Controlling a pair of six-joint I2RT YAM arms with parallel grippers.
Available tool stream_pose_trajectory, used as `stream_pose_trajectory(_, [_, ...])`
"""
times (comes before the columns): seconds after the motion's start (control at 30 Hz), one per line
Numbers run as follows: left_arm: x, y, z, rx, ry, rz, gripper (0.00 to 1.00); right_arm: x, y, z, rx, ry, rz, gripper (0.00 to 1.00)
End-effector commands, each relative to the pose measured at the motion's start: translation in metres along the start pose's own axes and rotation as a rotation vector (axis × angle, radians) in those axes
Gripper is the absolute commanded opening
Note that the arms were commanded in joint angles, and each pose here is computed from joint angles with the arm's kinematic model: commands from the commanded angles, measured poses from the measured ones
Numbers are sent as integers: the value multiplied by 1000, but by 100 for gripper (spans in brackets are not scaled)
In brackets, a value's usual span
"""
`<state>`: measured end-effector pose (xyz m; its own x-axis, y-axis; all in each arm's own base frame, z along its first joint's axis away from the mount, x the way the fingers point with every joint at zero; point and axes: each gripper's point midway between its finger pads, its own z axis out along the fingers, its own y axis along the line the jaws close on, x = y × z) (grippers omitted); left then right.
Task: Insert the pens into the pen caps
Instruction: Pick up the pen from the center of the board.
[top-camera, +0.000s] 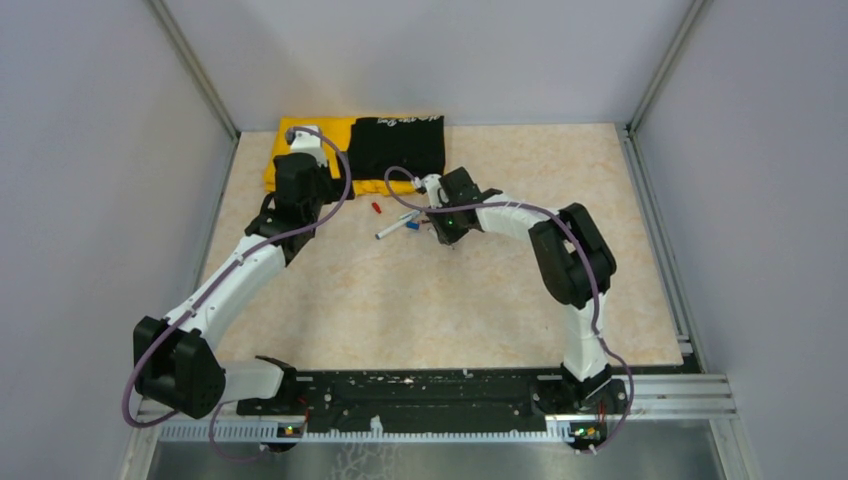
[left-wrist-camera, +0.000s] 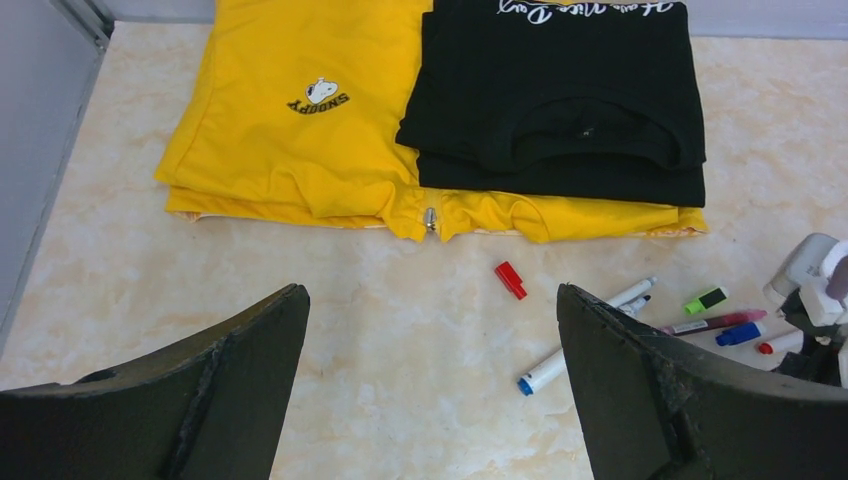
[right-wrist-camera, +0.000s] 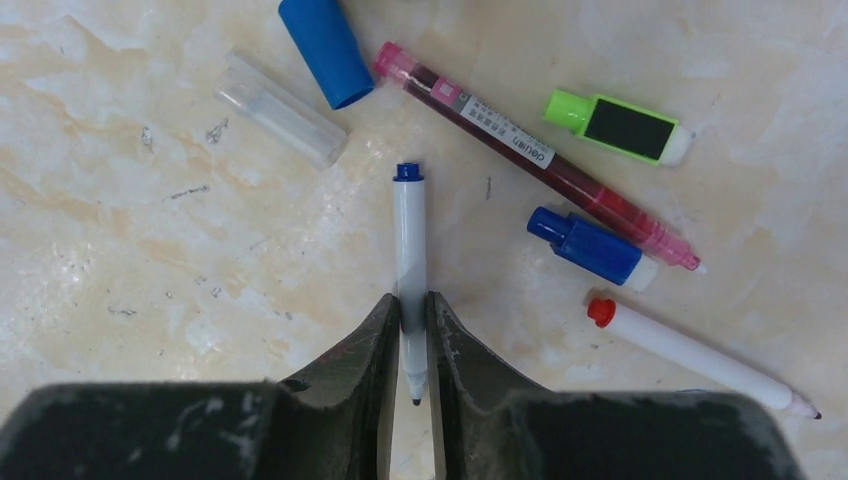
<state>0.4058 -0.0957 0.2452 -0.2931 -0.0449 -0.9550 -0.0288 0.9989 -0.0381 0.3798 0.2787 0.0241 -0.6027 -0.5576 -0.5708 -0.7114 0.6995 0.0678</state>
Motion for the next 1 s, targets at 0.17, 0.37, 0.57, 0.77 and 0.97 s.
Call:
stream_pose_trajectory(0.17, [-19,8,-5,-38,-40,0,99,1,23,-28,-54,-58,10,0])
stream_pose_trajectory(0.37, [-18,4,-6,-11,-36,-1,99,-14,37,-63,-90,-186,18,0])
stream_pose_trajectory(0.57, [-14,-12,-5,71,-19,-9,99,-34,55,-102,-147,-387,17,0])
stream_pose_trajectory(0.77, [-10,-43,-14,256,-8,-37,99,-59,65,-136,-177,-558,94,0])
stream_pose_trajectory(0.97, [4,-83,-32,506,46,-61,99,-64,81,-154,-224,-688,-36,0])
